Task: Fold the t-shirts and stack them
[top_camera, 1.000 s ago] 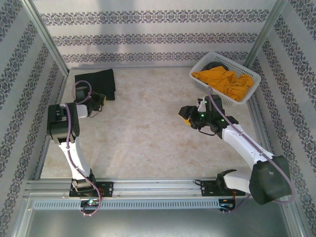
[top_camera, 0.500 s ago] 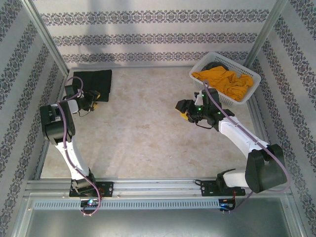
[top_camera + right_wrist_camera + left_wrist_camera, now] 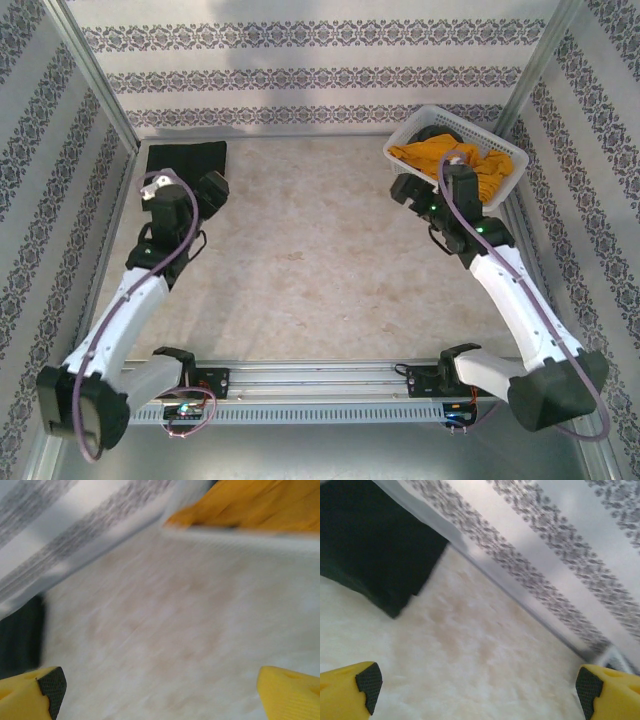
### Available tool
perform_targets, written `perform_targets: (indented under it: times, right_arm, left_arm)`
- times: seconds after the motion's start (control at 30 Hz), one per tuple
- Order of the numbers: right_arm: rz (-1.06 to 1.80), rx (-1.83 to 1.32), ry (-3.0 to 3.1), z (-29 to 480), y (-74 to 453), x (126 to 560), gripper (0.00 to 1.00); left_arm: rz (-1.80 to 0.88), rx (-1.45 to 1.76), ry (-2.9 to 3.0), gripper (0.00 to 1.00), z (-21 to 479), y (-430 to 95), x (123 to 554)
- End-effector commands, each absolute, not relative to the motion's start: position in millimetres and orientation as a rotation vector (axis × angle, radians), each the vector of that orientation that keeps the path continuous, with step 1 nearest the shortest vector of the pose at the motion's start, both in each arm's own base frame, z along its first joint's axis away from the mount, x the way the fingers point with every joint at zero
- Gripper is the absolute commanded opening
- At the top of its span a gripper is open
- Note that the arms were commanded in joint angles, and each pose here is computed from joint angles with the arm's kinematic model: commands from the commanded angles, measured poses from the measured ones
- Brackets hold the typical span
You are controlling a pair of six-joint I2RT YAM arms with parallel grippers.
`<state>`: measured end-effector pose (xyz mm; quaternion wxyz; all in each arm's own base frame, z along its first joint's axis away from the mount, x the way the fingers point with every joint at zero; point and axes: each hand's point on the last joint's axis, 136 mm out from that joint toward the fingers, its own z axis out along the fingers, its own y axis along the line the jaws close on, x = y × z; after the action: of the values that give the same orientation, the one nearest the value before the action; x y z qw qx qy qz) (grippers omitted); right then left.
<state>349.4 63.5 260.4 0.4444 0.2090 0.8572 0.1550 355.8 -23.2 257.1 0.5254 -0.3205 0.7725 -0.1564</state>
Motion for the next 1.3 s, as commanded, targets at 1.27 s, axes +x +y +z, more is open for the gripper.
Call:
perform_targets:
  times: [1.27]
  right_arm:
    - [-0.095, 0.114, 1.861, 107.3, -11.4, 394.4, 0.98]
  left_arm:
    - [0.128, -0.164, 1.881, 1.0, 90.4, 31.9, 394.0]
